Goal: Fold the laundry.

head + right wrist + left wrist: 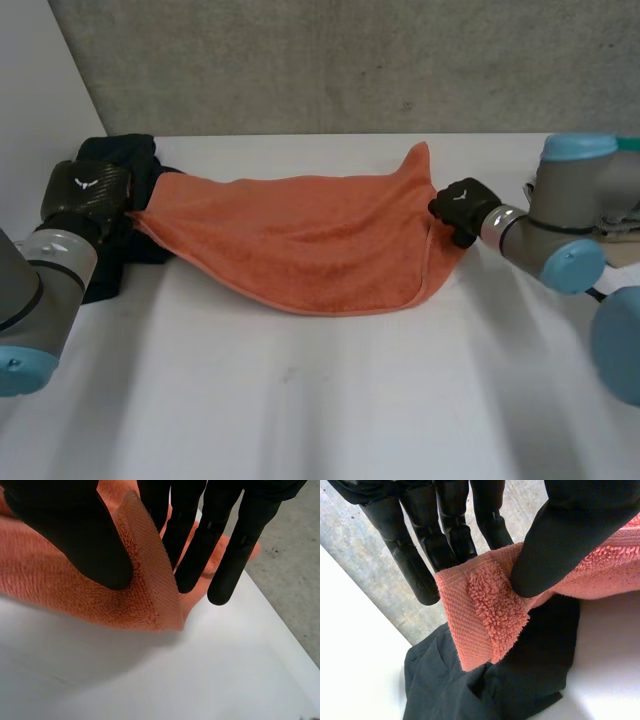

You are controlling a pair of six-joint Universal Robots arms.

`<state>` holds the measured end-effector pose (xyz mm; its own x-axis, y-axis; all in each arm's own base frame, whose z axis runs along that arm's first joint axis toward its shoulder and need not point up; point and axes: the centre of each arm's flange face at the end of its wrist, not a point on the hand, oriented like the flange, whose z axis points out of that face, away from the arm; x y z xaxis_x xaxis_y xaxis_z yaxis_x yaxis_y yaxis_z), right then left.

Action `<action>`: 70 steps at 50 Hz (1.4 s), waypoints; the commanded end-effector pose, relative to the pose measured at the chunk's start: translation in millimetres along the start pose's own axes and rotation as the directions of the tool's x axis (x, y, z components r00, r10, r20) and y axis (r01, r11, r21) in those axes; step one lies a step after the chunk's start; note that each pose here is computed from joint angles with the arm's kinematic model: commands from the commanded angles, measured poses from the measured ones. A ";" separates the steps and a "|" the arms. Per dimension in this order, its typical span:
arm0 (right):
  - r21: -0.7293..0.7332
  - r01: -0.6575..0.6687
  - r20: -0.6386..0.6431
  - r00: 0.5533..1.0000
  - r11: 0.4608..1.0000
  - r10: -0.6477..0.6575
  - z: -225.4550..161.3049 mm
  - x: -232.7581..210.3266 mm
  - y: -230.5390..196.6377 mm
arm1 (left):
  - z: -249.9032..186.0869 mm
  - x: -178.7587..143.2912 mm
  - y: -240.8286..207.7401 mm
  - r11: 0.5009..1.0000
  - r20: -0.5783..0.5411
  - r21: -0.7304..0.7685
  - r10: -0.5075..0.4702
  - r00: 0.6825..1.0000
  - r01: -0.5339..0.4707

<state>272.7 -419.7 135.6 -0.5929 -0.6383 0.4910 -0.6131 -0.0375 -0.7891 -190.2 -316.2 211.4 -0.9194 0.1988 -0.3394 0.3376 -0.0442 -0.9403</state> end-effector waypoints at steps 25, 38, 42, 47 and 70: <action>-0.309 0.024 -0.003 1.000 0.951 -0.027 -155.1 36.0 25.4 | -64.0 0.2 21.5 0.826 -0.313 -0.356 0.335 0.889 -0.437; -0.090 -0.082 -0.229 0.972 0.993 0.059 -71.1 49.7 25.0 | 39.1 17.4 19.5 0.893 -0.132 -0.244 0.355 0.926 -0.377; -0.045 -0.070 -0.313 0.948 0.997 0.052 -45.3 56.3 24.4 | 66.1 18.9 24.1 0.889 -0.069 -0.259 0.373 0.925 -0.377; -0.032 -0.049 -0.344 0.938 0.998 0.036 -22.1 51.5 24.3 | 89.7 22.9 25.3 0.889 -0.037 -0.238 0.393 0.919 -0.390; 0.030 0.006 -0.271 0.963 1.000 0.002 -6.6 21.7 6.8 | 84.7 35.2 29.9 0.899 -0.149 -0.131 0.400 0.905 -0.419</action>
<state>249.2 -438.3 150.1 -0.7416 -0.3120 0.5939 -0.6073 -0.0638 -0.7919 -231.9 -399.9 181.2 -0.6682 0.2390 -0.7046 0.7297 0.0259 -0.6832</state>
